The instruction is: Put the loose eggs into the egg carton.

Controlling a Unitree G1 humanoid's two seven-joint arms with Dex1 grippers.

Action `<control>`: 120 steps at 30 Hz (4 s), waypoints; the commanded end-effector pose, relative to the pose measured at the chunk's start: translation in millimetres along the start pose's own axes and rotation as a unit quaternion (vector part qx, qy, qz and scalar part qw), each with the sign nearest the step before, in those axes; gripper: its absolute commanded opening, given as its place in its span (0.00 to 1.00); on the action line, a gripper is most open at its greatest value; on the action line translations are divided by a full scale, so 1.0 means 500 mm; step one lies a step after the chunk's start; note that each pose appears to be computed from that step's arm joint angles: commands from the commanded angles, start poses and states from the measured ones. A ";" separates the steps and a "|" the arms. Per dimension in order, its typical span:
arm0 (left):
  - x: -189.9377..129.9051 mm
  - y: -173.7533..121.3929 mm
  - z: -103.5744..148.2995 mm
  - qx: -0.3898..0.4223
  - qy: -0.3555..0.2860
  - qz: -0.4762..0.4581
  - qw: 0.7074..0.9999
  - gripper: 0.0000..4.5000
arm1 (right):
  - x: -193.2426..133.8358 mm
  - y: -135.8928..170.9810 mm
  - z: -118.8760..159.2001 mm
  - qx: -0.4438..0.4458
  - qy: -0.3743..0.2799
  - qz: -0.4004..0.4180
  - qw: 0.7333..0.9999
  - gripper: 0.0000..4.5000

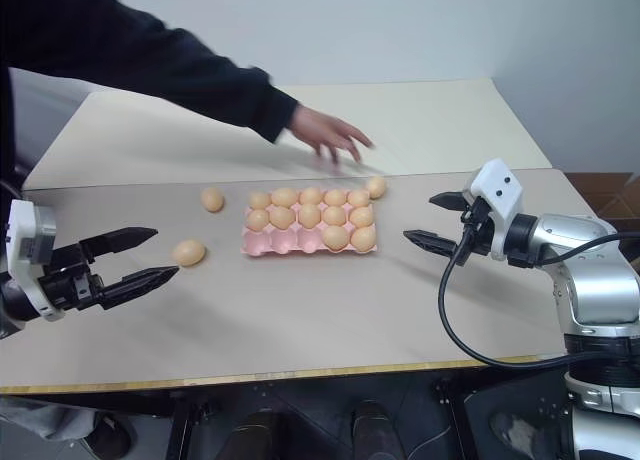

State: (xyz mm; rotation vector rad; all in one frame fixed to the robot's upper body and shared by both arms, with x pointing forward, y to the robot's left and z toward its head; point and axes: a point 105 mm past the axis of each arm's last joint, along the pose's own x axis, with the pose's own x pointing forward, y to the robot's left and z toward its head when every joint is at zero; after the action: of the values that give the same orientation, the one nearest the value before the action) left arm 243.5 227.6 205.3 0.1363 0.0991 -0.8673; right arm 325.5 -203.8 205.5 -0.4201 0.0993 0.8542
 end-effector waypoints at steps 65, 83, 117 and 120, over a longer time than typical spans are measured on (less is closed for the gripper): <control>-0.048 -0.015 0.032 0.022 0.003 0.038 0.999 1.00 | 0.132 -0.192 -0.135 0.076 0.102 -0.228 0.965 0.53; -0.016 -0.031 0.064 0.024 -0.023 -0.012 0.999 1.00 | 0.312 0.145 0.166 0.007 -0.085 0.014 0.996 0.53; -0.063 0.004 0.017 0.030 0.032 0.017 0.999 1.00 | -0.031 0.089 0.080 -0.031 -0.039 0.054 0.997 0.99; -0.053 0.002 0.019 0.028 0.025 0.017 0.999 1.00 | -0.028 0.086 0.082 -0.027 -0.044 0.049 0.997 0.99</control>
State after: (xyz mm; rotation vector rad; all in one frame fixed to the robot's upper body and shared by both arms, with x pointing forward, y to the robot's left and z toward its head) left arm 227.9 251.4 211.0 0.1848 0.1595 -0.8260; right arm 284.6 -176.4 218.6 -0.3989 0.0832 0.9617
